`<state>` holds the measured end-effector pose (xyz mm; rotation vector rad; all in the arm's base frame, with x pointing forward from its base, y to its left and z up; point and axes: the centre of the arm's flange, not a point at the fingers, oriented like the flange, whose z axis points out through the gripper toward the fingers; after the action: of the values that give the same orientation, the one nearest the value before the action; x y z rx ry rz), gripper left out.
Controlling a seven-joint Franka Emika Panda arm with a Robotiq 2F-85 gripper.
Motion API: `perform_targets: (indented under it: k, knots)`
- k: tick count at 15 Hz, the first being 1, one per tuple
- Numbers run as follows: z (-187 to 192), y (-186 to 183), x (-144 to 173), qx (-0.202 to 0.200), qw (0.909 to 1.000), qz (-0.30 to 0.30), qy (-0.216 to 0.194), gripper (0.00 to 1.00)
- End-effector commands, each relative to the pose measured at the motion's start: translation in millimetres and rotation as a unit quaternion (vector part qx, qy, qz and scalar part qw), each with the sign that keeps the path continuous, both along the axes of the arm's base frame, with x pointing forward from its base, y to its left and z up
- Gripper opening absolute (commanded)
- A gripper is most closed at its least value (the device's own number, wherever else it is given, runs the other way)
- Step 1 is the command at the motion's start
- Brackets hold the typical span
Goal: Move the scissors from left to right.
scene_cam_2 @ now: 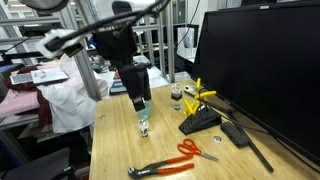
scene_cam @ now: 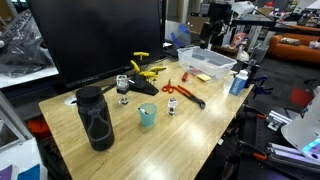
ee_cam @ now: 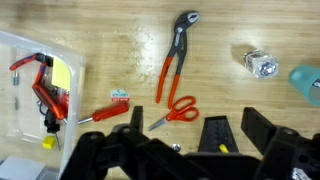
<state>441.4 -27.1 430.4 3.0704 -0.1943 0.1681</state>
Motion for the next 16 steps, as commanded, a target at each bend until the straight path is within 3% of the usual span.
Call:
perform_targets:
  k: [1,5,6,13,16]
  knots:
    - [-30,4,45,0.01,0.9985,-0.04,0.034,1.0]
    - [-55,2,84,0.049,0.9889,-0.125,0.065,1.0]
    - [-56,3,62,0.029,0.9945,-0.088,0.048,1.0]
    - [-62,1,78,0.039,0.9909,-0.115,0.059,1.0]
    - [-89,-6,97,0.062,0.9782,-0.185,0.07,1.0]
